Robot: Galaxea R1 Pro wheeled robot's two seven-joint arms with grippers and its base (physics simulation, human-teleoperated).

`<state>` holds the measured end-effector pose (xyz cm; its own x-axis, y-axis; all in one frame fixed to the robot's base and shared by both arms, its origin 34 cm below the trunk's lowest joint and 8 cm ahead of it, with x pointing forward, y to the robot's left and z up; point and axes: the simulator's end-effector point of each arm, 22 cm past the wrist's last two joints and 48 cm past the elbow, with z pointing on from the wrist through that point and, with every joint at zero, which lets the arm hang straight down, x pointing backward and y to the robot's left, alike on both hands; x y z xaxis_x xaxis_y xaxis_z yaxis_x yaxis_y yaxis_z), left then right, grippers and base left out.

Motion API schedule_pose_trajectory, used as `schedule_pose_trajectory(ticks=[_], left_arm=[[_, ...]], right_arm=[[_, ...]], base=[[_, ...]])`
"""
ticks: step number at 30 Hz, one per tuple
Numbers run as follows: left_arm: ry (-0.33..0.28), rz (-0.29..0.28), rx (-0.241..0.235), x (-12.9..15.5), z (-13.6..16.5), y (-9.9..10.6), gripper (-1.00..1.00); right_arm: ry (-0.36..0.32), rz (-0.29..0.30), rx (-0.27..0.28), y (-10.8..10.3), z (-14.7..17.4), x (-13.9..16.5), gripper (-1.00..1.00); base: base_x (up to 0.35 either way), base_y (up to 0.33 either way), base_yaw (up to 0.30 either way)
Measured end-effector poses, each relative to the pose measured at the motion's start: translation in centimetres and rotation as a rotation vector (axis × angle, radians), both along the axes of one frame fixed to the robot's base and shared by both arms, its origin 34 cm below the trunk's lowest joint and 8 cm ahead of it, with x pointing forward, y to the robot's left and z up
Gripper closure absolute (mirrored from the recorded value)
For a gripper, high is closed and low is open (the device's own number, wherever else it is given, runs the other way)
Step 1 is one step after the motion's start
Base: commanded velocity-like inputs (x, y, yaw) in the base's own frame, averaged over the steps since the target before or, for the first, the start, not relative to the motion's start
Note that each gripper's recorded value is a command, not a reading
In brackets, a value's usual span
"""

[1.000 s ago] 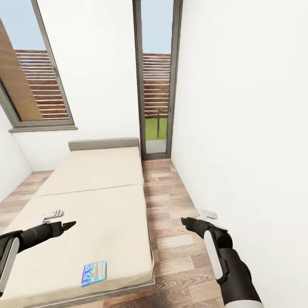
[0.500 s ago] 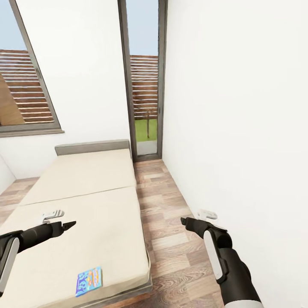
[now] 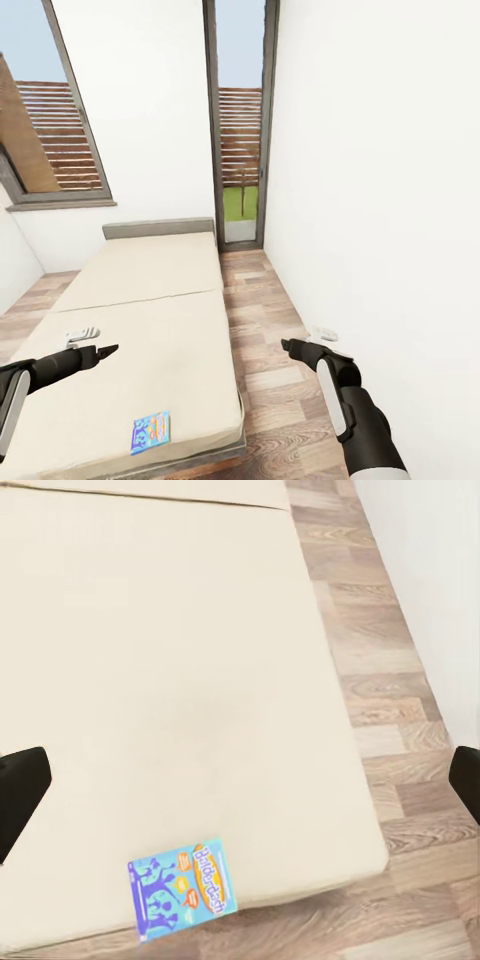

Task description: Put all the toys in the child's room - the three board games (two on the bed and one on the table), the two jigsaw puzzles on the table, and the tennis ball on the table - inside the toy box on the table in the child's room.

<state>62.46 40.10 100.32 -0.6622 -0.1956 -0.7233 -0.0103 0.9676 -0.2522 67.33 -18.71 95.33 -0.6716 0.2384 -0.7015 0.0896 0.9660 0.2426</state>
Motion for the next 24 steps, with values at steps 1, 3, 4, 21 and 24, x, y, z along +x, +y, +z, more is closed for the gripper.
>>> schedule_pose_trajectory(ticks=[1, 3, 4, 21, 24], left_arm=[[-0.001, 0.000, 0.000, 0.00, 0.03, 0.00, -1.00], [-0.002, 0.000, 0.000, 0.00, 0.09, 0.00, -1.00], [-0.002, 0.000, 0.000, 0.00, 0.12, 0.00, -1.00], [-0.011, 0.000, 0.000, 0.01, 0.57, -0.01, -1.00], [-0.011, 0.000, 0.000, 0.02, 0.58, -0.01, -1.00]], right_arm=[[-0.001, 0.000, 0.000, 0.00, 0.03, 0.00, -1.00], [-0.002, 0.000, 0.000, 0.00, 0.09, 0.01, -1.00], [-0.002, 0.000, 0.000, 0.00, 0.13, 0.01, -1.00], [-0.012, 0.002, 0.000, 0.07, 0.64, 0.05, -1.00], [-0.012, 0.002, 0.001, 0.06, 0.66, 0.07, -1.00]], base=[[0.000, 0.001, 0.264], [0.000, 0.000, 0.267], [0.000, -0.005, 0.269], [0.000, -0.062, 0.221], [-0.046, -0.017, 0.040]])
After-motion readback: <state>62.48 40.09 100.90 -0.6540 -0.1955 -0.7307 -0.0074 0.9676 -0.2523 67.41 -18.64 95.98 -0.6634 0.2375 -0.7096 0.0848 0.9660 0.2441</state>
